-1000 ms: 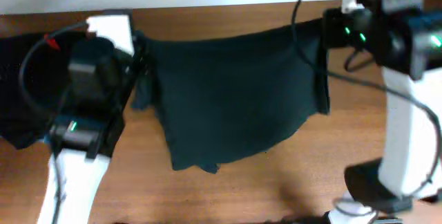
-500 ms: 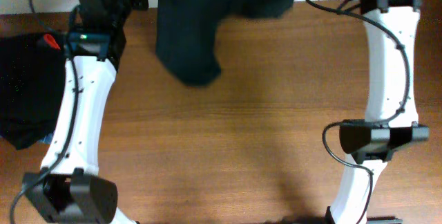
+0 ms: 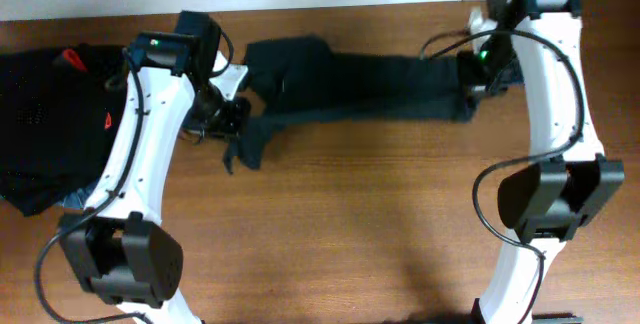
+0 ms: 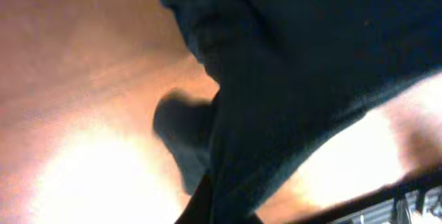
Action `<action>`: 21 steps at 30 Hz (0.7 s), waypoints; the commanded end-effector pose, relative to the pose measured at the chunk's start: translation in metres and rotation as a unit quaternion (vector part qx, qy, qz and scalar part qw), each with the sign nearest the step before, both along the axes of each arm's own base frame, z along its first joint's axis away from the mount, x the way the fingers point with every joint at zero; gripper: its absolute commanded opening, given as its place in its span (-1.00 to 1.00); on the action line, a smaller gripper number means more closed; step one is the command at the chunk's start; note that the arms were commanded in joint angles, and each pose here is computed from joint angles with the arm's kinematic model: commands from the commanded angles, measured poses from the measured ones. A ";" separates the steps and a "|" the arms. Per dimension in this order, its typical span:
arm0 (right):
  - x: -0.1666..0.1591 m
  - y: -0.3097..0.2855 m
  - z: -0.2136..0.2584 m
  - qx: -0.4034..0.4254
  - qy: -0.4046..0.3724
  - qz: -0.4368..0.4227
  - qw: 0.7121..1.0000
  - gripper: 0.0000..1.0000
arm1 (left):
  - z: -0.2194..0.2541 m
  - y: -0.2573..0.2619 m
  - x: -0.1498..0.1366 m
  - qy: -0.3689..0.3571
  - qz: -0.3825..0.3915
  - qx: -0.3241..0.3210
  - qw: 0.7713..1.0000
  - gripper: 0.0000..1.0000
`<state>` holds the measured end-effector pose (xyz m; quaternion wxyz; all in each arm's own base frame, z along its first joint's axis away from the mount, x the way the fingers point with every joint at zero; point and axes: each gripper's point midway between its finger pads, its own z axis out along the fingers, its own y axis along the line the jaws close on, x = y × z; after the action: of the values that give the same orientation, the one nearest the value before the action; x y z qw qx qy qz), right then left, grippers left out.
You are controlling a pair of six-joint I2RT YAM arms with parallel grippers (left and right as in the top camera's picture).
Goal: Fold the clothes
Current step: 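Pull the shirt corners outward with both grippers to flatten it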
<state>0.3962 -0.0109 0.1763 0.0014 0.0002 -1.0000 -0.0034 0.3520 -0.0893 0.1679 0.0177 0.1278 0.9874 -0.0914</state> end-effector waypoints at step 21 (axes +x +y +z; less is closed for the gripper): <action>-0.130 0.004 -0.102 0.016 0.292 -0.014 0.956 -0.58 | -0.101 -0.008 -0.092 0.191 -0.024 -0.015 0.981 -0.99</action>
<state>0.2742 -0.0057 0.0771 0.2819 -0.0072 -0.9593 -0.0156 0.2701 -0.0904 0.0702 -0.1524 0.1265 0.9739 -0.1112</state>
